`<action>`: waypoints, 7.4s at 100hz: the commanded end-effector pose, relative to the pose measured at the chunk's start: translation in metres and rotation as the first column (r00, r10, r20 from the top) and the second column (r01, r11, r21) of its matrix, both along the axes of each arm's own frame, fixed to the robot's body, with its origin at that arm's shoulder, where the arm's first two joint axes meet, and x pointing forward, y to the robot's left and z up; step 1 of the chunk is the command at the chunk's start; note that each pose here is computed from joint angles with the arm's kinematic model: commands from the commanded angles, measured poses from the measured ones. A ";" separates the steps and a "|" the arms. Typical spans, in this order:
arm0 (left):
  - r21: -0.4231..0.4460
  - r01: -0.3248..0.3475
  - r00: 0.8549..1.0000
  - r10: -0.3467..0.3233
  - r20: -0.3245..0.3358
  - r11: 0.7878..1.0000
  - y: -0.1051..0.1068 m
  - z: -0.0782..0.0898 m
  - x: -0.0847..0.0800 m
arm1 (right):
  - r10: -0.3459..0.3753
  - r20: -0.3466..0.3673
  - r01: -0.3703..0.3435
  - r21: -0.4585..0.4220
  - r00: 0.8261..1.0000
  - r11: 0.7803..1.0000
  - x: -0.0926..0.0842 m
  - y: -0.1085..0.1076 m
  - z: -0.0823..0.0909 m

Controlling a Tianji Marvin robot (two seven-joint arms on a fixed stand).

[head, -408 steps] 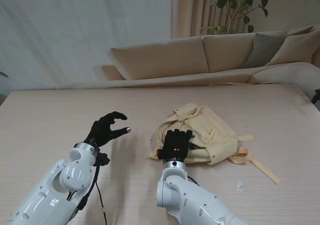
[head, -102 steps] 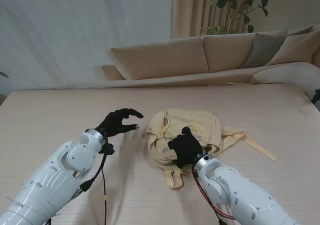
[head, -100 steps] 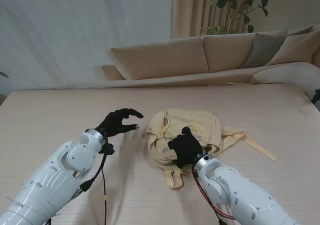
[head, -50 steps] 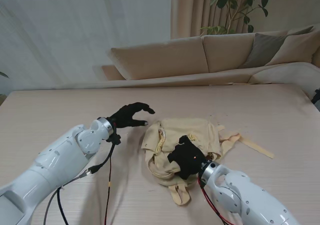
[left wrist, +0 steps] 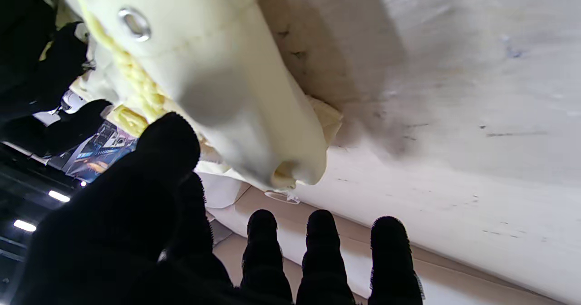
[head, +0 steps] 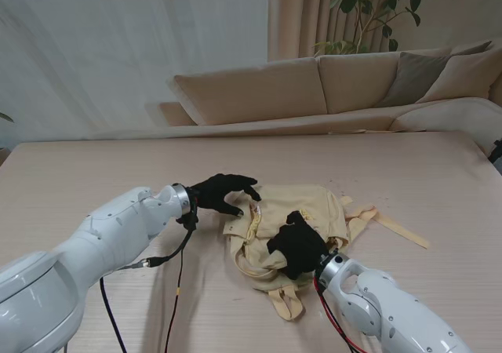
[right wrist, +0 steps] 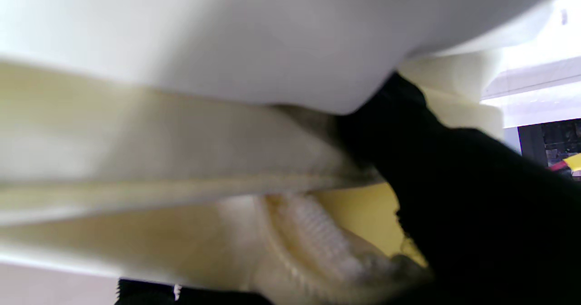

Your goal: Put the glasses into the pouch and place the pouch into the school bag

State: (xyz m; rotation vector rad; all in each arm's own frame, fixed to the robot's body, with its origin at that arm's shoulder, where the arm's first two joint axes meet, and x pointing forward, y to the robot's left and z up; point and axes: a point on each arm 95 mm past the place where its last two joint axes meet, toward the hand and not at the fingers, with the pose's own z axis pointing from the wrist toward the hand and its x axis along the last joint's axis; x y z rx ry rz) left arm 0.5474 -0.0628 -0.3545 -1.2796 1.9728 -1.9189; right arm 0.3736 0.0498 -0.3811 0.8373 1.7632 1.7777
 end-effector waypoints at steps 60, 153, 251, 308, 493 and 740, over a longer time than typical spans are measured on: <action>0.014 -0.027 0.998 0.028 -0.049 1.000 -0.029 0.003 0.010 | -0.004 -0.041 0.002 -0.031 0.999 1.000 -0.006 -0.008 -0.009; 0.061 -0.092 0.995 0.094 -0.030 0.994 0.002 0.007 -0.015 | -0.047 0.036 0.046 0.007 0.998 0.999 0.002 -0.012 -0.001; -0.003 -0.458 0.833 0.428 -0.350 0.889 0.062 -0.020 -0.122 | -0.313 0.102 0.302 0.110 0.944 0.947 0.039 0.071 0.006; 0.041 -0.486 0.834 0.478 -0.275 0.873 0.070 -0.028 -0.151 | -0.031 -0.165 0.041 0.058 0.986 0.998 0.020 0.063 0.033; -0.038 -0.418 0.887 0.399 -0.233 0.908 0.053 -0.011 -0.106 | -0.703 0.207 0.721 -0.017 0.681 0.693 0.149 0.009 -0.018; -0.037 -0.403 0.902 0.390 -0.186 0.914 0.058 -0.014 -0.100 | -0.218 -0.028 0.190 -0.388 0.976 0.902 0.149 0.027 -0.006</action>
